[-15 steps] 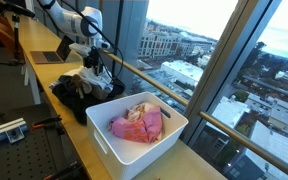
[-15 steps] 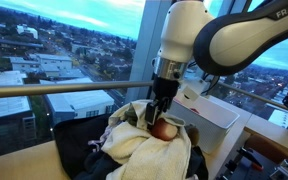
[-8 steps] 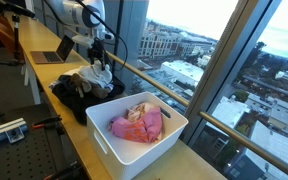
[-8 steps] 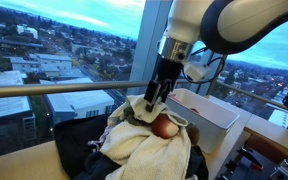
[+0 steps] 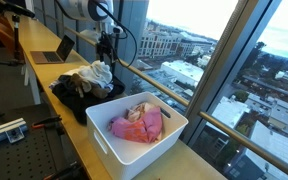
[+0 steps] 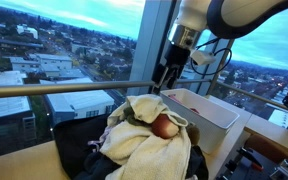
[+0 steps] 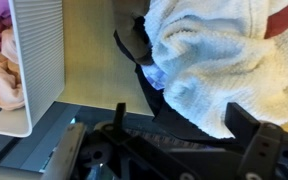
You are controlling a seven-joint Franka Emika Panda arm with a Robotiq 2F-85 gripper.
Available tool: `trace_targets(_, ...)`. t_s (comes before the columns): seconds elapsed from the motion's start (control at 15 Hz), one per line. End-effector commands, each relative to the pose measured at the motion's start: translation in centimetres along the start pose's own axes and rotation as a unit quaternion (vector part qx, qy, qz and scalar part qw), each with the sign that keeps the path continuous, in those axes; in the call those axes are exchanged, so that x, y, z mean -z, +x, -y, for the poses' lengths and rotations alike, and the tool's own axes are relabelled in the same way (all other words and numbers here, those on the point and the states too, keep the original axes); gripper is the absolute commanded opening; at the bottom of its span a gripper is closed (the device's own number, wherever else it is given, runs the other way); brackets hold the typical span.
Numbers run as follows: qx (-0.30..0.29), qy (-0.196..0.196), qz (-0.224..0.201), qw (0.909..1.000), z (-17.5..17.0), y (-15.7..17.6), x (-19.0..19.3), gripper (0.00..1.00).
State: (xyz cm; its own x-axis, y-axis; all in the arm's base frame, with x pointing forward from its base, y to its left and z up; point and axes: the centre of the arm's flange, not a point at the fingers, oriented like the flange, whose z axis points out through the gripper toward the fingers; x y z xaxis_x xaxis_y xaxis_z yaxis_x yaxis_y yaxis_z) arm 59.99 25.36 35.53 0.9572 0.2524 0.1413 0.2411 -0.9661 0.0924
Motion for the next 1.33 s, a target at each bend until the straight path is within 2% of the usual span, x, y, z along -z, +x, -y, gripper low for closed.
trace_targets(0.0, -0.017, -0.013, 0.003, 0.9998, -3.6, -0.6, 0.2, 1.00)
trace_targets(0.27, -0.054, -0.021, 0.008, 0.9983, -9.0, -0.9, -0.3, 1.00)
trace_targets(0.8, -0.135, -0.041, 0.003, 0.9899, -22.0, -1.1, 0.2, 1.00)
trace_targets(1.07, -0.162, -0.041, -0.003, 0.9860, -26.5, -1.2, 1.0, 1.00)
trace_targets(1.27, -0.173, -0.041, -0.006, 0.9840, -28.7, -1.6, 0.8, 1.00)
